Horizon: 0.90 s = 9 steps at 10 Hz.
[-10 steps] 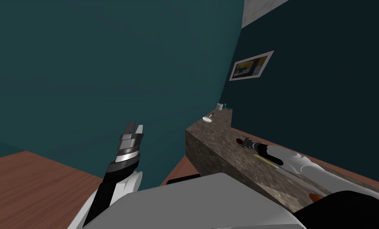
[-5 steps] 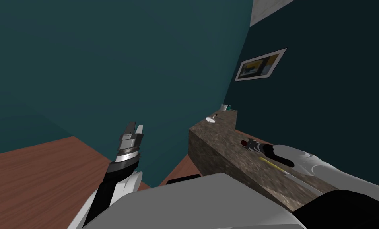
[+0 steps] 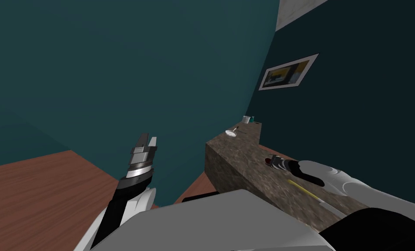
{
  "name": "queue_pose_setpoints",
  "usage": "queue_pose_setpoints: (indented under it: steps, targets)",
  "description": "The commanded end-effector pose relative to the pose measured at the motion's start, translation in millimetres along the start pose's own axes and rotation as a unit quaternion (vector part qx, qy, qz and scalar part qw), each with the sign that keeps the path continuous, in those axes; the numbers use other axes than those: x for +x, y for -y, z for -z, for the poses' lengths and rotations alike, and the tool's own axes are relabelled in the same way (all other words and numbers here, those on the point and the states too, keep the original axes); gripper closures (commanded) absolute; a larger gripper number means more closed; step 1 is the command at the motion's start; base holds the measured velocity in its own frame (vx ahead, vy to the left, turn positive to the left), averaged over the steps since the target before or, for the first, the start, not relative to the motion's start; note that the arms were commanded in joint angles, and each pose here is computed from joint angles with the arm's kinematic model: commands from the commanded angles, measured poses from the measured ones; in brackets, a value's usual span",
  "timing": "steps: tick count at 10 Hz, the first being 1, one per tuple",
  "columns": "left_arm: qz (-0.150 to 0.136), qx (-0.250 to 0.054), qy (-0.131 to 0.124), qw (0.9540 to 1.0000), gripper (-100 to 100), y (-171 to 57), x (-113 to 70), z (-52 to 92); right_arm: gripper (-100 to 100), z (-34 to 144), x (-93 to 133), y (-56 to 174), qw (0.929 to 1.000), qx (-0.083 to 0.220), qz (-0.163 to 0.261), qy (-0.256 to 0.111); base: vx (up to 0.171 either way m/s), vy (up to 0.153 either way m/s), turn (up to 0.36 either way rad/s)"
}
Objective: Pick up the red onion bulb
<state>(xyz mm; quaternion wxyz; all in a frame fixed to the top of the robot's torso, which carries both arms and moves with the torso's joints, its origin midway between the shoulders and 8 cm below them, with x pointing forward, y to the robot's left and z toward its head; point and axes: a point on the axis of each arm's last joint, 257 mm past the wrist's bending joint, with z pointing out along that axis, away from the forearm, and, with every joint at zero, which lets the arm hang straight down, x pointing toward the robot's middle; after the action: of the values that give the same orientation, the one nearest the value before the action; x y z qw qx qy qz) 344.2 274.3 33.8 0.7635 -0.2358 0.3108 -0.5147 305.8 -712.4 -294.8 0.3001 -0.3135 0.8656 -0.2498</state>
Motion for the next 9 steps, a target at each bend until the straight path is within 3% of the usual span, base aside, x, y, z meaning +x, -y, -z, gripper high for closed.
queue_pose_setpoints:
  steps: [1, 2, 3, 4, 5, 7, 8, 9]
  targets:
    - [0.000, 0.000, 0.000, 1.0000, 0, 0.0, 0.0, 0.0, -100, -0.2, 10.8, -16.2, 0.9999, -0.014, -0.006, -0.007, 0.108, -0.161, 0.028]
    - [0.000, 0.000, 0.000, 1.0000, 0, 0.0, 0.0, 0.0, -100, -0.6, 6.8, -11.0, 0.9999, -0.008, -0.006, -0.005, 0.045, -0.075, 0.014]
    - [0.000, 0.000, 0.000, 1.0000, 0, 0.0, 0.0, 0.0, 0, -0.6, 7.6, -12.2, 0.9999, -0.009, -0.006, -0.005, 0.008, -0.014, 0.003]
    - [0.000, 0.000, 0.000, 1.0000, 0, 0.0, 0.1, 0.0, -100, 3.8, 31.5, -10.0, 0.9992, 0.000, -0.032, -0.026, -0.103, -0.037, 0.332]
    - [0.000, 0.000, 0.000, 1.0000, 0, 0.1, 0.1, -0.2, -100, 3.8, 31.5, -10.0, 0.9992, 0.000, -0.032, -0.026, -0.122, -0.052, 0.351]
    - [0.000, 0.000, 0.000, 1.0000, 0, 0.1, 0.2, -0.2, -100, 15.9, 79.2, -7.1, 0.9942, 0.019, -0.082, -0.067, -0.222, -0.033, 0.436]
    - [0.000, 0.000, 0.000, 1.0000, 0, 0.1, 0.2, -0.2, -100, 16.0, 79.5, -7.0, 0.9942, 0.020, -0.082, -0.067, -0.216, -0.062, 0.365]
    - [0.000, 0.000, 0.000, 1.0000, 0, 0.1, 0.1, -0.2, -100, 22.4, 99.9, -7.1, 0.9904, 0.029, -0.106, -0.084, -0.170, -0.061, 0.409]
